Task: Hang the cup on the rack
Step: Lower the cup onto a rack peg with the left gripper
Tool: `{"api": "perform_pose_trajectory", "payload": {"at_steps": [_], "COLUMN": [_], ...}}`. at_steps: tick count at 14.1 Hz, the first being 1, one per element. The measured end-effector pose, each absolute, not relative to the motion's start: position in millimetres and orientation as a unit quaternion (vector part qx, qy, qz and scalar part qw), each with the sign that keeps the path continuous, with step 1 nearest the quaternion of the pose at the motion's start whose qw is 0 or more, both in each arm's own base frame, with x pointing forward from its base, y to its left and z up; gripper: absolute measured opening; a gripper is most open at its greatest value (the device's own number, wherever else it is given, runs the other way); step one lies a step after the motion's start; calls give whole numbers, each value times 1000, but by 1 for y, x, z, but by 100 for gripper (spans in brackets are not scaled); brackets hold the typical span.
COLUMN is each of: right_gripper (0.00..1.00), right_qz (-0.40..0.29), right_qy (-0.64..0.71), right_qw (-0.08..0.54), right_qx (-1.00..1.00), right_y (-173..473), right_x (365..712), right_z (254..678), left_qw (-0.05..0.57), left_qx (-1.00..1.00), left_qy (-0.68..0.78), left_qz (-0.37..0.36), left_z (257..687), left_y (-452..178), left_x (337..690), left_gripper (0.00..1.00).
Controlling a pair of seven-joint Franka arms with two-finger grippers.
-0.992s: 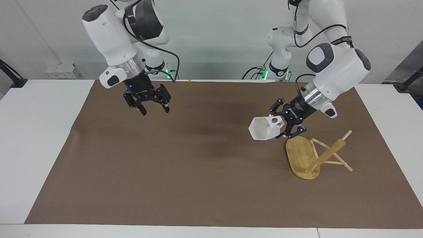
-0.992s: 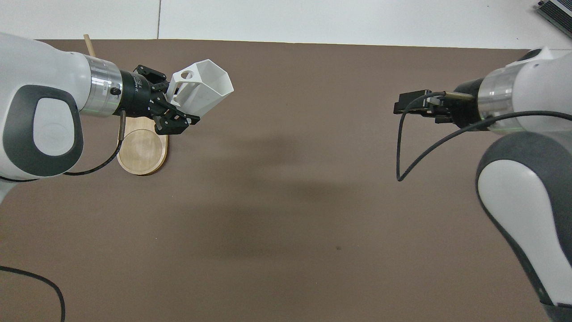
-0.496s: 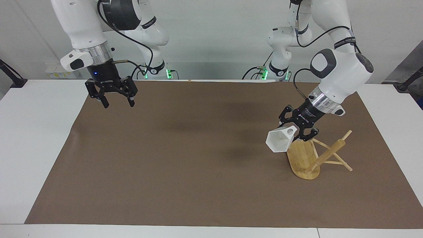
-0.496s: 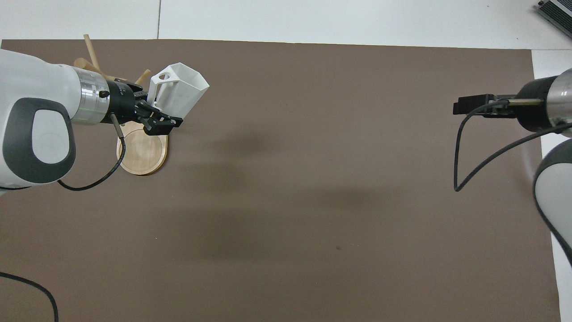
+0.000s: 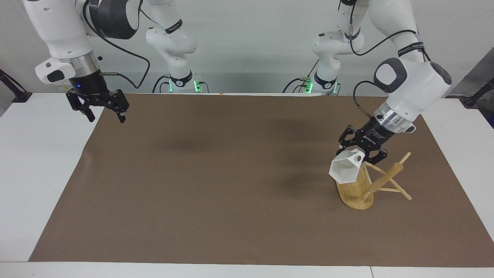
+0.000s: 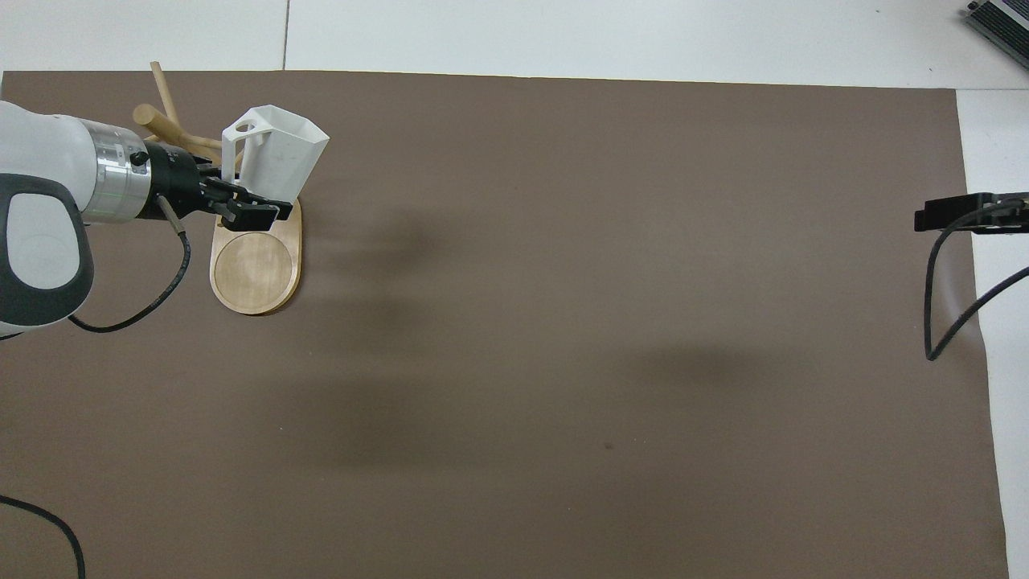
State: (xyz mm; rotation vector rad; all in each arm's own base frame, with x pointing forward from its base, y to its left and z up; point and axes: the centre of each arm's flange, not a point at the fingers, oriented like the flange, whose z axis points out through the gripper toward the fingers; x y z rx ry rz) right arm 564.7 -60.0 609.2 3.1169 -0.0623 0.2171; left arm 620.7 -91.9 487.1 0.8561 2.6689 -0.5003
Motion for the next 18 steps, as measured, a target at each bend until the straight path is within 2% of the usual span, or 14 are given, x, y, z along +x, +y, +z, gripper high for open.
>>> {"api": "perform_pose_trajectory", "payload": {"at_steps": [4, 18], "right_gripper": [100, 100], "right_qz": [34, 34], "right_qy": [-19, -14], "right_qw": [7, 7], "right_qx": [999, 999], "right_y": [-58, -52], "right_x": [554, 551], "right_z": [619, 627], "left_qw": [143, 102], "left_qx": [260, 153], "left_qy": [938, 966], "left_qz": [-177, -180], "left_z": [487, 477], "left_y": [-82, -72], "left_x": [622, 617], "left_gripper": [68, 68]}}
